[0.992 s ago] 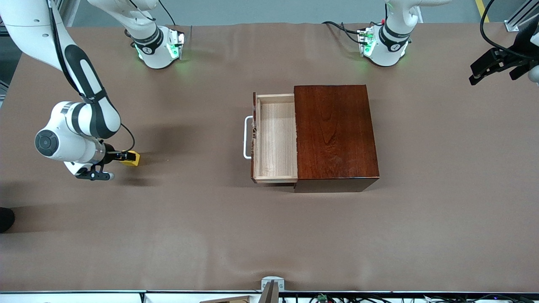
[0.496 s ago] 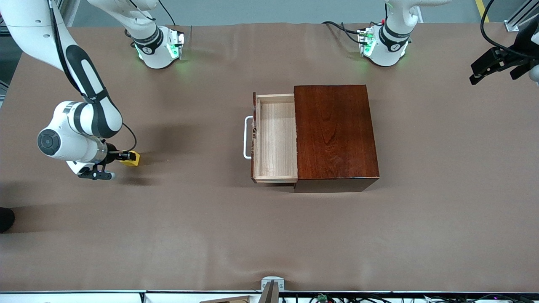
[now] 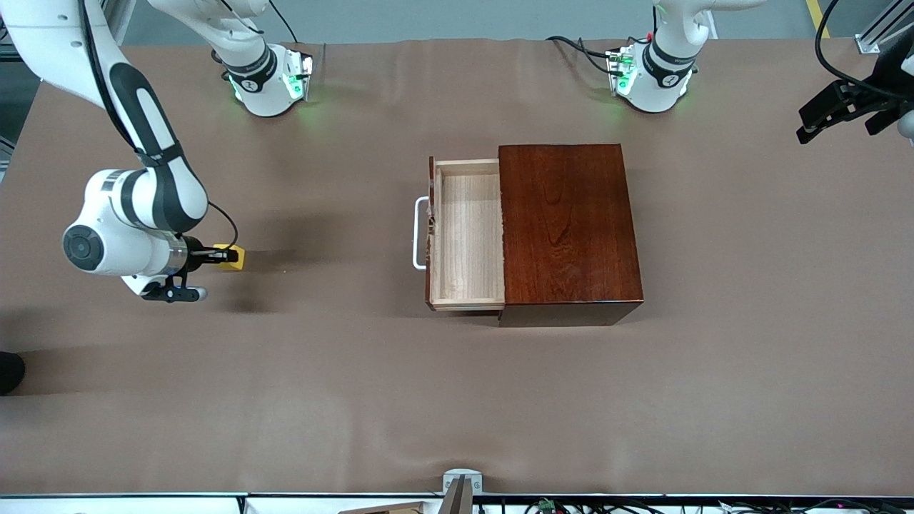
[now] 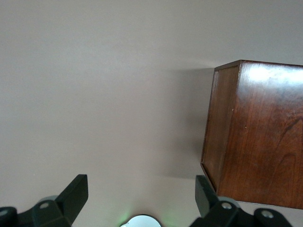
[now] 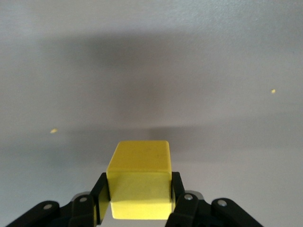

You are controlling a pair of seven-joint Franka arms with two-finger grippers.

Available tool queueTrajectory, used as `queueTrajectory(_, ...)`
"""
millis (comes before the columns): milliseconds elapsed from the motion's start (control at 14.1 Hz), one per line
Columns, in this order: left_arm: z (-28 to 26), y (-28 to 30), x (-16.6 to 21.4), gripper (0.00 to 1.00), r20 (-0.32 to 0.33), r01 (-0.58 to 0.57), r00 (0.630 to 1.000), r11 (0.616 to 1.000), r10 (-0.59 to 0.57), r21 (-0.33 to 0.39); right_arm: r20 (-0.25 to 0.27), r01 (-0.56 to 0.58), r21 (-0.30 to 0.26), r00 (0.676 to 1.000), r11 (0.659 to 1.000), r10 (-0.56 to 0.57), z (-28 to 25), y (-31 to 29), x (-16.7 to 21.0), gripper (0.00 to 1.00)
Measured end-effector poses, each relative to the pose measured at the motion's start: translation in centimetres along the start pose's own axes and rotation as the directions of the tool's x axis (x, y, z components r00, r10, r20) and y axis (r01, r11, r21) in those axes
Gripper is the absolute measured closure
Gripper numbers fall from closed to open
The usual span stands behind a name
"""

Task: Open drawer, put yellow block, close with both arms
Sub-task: 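Carry the yellow cube with the right gripper over the open drawer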

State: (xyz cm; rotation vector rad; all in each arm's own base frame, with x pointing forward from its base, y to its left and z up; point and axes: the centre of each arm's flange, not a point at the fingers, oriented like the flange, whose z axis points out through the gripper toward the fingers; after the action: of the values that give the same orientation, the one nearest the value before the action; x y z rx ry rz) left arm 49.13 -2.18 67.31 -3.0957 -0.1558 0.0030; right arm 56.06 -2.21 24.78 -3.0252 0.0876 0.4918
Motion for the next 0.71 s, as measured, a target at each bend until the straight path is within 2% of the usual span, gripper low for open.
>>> queueTrajectory(354,0.0,0.0,0.0,0.0,0.0,0.0,1.0,1.0,0.0,0.0,0.01,-0.061,-0.023,0.998,0.998,0.062,-6.3,-6.2,-1.4,0.45)
queueTrajectory(709,0.0,0.0,0.0,0.0,0.0,0.0,1.0,1.0,0.0,0.0,0.018,-0.238,-0.044,0.971,0.97,0.239,-13.0,-11.5,-3.5,0.45)
